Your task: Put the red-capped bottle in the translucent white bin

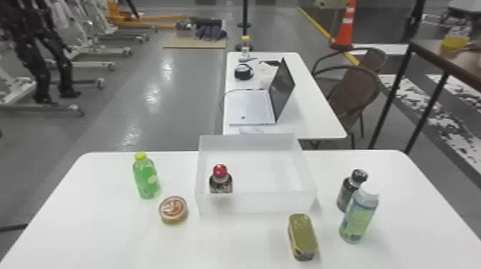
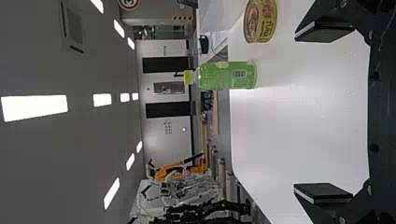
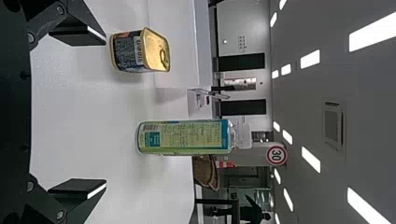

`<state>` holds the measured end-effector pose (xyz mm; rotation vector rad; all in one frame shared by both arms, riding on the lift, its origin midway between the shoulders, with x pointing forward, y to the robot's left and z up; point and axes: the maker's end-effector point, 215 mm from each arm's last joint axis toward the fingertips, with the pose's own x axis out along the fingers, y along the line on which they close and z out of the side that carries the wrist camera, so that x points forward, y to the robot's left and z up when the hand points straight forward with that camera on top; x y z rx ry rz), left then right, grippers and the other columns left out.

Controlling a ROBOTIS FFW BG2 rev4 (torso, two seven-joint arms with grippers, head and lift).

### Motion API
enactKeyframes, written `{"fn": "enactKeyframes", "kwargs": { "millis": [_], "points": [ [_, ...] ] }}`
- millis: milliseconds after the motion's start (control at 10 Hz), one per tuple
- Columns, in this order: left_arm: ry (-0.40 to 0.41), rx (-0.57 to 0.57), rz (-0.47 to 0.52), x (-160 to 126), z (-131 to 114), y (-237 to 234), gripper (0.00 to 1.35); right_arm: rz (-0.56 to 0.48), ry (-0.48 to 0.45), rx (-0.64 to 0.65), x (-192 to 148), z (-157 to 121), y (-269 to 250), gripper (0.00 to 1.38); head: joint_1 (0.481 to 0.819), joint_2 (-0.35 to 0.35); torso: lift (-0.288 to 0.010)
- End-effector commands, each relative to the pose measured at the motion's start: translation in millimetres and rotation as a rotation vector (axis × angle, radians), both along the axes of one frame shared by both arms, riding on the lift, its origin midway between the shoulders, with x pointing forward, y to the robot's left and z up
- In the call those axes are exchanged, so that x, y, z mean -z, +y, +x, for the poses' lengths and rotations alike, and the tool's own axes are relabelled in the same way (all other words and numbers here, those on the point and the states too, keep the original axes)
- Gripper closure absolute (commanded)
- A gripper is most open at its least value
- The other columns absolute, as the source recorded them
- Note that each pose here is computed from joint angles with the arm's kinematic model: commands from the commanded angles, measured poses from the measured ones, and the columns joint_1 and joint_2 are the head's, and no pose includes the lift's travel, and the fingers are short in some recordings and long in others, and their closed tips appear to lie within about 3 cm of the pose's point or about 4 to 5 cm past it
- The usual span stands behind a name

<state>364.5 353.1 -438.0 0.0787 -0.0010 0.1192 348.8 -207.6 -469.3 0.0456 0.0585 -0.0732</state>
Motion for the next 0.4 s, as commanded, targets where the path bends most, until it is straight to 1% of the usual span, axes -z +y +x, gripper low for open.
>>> {"fn": "enactKeyframes", "kwargs": {
  "millis": [0,300],
  "points": [
    [0.001,0.000,-0.007,1.2,0.0,-2.4,0.16,-0.001,-0.001,0.000,-0.4,0.0,0.1,0.21,0.549,0.000,-0.100],
    [0.003,0.003,-0.018,2.7,2.2,-5.4,0.16,-0.001,0.000,0.000,0.0,0.0,0.1,0.21,0.549,0.000,-0.100]
  ]
}}
